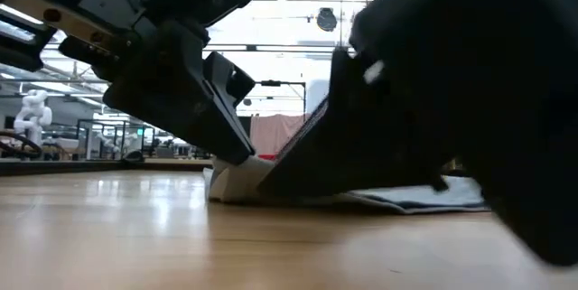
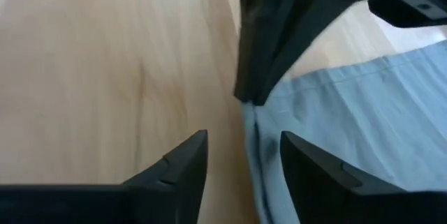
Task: Roll towel
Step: Fold the gray towel on the table
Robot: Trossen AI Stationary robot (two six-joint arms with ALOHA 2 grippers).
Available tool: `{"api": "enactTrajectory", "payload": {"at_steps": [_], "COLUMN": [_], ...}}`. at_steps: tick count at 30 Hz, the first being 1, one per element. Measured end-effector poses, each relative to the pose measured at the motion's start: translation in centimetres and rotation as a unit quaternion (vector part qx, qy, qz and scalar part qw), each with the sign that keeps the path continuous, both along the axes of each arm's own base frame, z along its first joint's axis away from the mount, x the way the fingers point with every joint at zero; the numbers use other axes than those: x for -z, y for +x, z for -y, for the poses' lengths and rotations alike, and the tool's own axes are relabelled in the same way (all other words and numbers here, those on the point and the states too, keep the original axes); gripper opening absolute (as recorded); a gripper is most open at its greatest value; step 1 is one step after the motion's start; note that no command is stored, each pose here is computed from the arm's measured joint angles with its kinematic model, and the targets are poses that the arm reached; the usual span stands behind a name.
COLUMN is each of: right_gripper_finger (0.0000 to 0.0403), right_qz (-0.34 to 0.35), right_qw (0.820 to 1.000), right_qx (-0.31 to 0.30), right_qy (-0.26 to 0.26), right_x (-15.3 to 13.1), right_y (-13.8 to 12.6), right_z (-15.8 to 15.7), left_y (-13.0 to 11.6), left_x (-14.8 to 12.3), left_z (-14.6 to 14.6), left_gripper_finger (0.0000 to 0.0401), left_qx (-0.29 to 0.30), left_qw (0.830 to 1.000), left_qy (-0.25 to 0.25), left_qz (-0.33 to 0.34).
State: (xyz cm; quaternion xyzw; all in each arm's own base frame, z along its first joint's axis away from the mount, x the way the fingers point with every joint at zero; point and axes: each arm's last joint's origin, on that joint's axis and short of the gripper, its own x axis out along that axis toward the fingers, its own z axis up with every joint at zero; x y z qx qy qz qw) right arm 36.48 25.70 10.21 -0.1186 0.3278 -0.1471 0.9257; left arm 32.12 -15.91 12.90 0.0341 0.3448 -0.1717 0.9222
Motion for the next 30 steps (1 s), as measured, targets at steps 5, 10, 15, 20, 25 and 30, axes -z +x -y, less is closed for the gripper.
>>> {"api": "enactTrajectory", "payload": {"at_steps": [5,10,15,20,25,30], "right_gripper_finger": [0.0125,0.0089,0.0072,0.0019,0.0009,0.0003], "right_qz": [-0.005,-0.002,0.009,-0.001,0.004,0.004], "right_qw": [1.0,1.0,1.0,1.0,1.0,1.0], "right_qx": [0.004,0.0,-0.006,-0.016,-0.008,-0.006], "right_qy": [-0.016,-0.024,-0.022,-0.001,0.017,0.024], "right_x": [0.5,0.4,0.2,0.2,0.3,0.3], "right_y": [0.3,0.9,1.4,1.6,1.6,1.5], "right_z": [0.4,0.9,1.2,1.3,1.3,1.1], "left_y": [0.0,0.1,0.1,0.2,-0.4,-1.8], "left_x": [-0.1,-0.2,-0.2,-0.3,-0.2,0.1], "left_z": [0.0,0.1,0.1,0.1,1.0,1.9], "left_gripper_finger": [0.0003,0.0003,0.0003,0.0017,0.0076,0.0168], "left_qx": [0.006,0.007,0.007,-0.001,0.001,-0.052], "left_qw": [1.0,1.0,1.0,1.0,1.0,0.998], "left_qy": [0.005,0.003,0.002,-0.005,-0.007,-0.009], "left_qz": [0.006,0.011,0.012,0.017,0.008,-0.044]}}
